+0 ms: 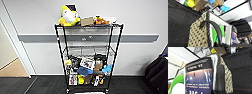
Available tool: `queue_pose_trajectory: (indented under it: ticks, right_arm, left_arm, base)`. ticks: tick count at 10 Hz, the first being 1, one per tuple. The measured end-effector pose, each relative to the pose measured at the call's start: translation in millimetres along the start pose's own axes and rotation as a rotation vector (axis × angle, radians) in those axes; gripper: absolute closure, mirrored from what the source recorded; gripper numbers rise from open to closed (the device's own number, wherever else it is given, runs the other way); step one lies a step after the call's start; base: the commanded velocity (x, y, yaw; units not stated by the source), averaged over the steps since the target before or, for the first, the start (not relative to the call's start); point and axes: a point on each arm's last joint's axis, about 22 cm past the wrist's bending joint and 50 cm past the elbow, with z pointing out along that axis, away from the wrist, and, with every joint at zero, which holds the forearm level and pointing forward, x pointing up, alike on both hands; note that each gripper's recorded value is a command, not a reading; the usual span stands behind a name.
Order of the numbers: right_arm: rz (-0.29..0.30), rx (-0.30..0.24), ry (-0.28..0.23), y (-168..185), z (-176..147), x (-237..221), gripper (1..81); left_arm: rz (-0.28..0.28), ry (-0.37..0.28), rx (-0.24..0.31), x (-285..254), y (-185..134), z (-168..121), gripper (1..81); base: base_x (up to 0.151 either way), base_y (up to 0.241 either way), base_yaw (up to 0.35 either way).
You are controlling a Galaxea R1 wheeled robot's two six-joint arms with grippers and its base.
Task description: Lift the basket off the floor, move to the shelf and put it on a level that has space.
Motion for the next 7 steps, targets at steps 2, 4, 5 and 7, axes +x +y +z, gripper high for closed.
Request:
queue_pose_trajectory:
  ticks: [2, 4, 5, 7]
  right_arm:
    - [0.023, -0.005, -0.019, 4, -8, -16, 81.1]
    - [0.040, -0.004, -0.028, 5, -13, -29, 81.1]
    - [0.047, -0.003, -0.036, 5, -14, -37, 81.1]
    - [0.061, -0.006, -0.050, 7, -15, -53, 81.1]
  left_arm:
    - [-0.019, -0.018, 0.002, -16, -1, -1, 81.1]
    - [-0.035, -0.033, 0.008, -31, -4, -4, 81.1]
    - [-0.044, -0.039, 0.012, -38, -6, -5, 81.1]
    - [-0.058, -0.050, 0.018, -52, -10, -8, 81.1]
  base:
    - [0.000, 0.000, 0.000]
    - [0.000, 0.000, 0.000]
    - [0.000, 0.000, 0.000]
    - [0.000, 0.000, 0.000]
